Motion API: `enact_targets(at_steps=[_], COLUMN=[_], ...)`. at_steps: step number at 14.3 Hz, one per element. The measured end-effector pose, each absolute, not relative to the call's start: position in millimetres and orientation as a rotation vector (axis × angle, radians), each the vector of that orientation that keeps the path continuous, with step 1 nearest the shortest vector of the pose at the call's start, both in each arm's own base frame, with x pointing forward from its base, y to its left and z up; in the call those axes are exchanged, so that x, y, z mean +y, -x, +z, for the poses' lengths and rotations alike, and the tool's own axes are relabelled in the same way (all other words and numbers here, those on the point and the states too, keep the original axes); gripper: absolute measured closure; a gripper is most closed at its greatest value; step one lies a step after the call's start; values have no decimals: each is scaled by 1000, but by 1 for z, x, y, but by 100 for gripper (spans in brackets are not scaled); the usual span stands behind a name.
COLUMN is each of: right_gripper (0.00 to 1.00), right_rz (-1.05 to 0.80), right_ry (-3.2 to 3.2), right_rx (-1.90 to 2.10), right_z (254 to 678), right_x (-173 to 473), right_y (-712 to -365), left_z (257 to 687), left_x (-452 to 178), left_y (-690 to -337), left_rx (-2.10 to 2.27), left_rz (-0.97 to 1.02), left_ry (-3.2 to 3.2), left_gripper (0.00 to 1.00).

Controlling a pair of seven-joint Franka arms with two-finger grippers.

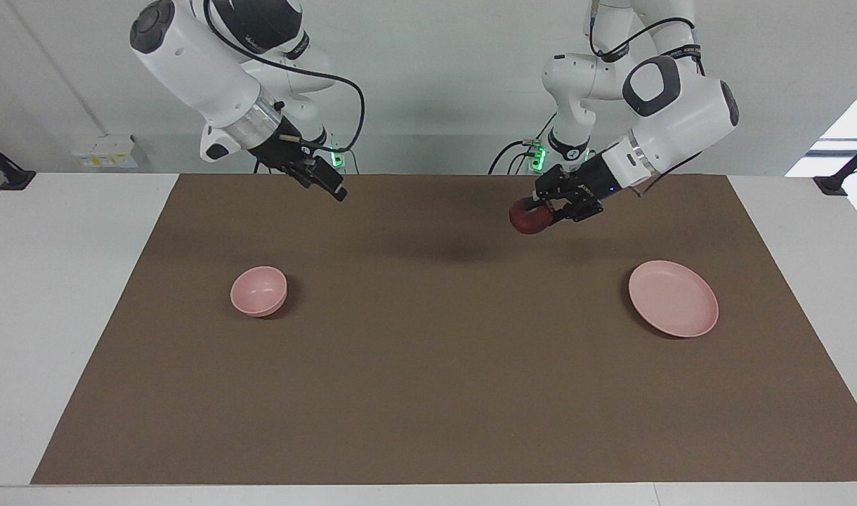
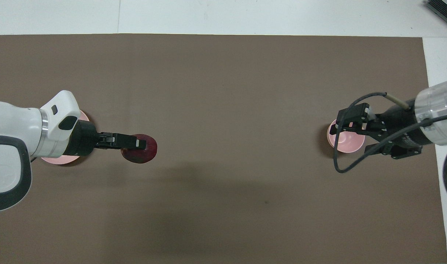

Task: Move apple from plate to bowl
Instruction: 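Lift the apple with the left gripper while the right gripper approaches it, then close the right gripper around the apple held by the left gripper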

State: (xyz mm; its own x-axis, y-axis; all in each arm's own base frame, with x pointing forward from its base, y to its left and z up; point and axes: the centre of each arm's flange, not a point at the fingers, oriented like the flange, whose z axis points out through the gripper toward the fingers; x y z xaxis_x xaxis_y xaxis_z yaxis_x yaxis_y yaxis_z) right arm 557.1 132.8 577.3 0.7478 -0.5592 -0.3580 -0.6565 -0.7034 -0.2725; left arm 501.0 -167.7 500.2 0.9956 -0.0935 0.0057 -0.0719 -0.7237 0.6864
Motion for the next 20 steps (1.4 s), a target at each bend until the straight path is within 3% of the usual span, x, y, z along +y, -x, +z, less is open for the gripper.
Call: enact_targets(at_steps=[8,14,20], right_gripper=[0,0,0], right_rz=[601,769,801], right_ry=[2144,2016,1994], right_rx=[1296,1340,1332], right_z=[532,507,506], right_x=[218,242,250], right_y=[-582,-571,-566], left_z=[518,528,530], left_x=[-238,-275,-286], left_y=[-485,-478,-474], left_rx=[-4,93,118], left_rz=[-22,130,151], left_ry=[-2254,-2220,-2215], left_gripper=[31,31,31])
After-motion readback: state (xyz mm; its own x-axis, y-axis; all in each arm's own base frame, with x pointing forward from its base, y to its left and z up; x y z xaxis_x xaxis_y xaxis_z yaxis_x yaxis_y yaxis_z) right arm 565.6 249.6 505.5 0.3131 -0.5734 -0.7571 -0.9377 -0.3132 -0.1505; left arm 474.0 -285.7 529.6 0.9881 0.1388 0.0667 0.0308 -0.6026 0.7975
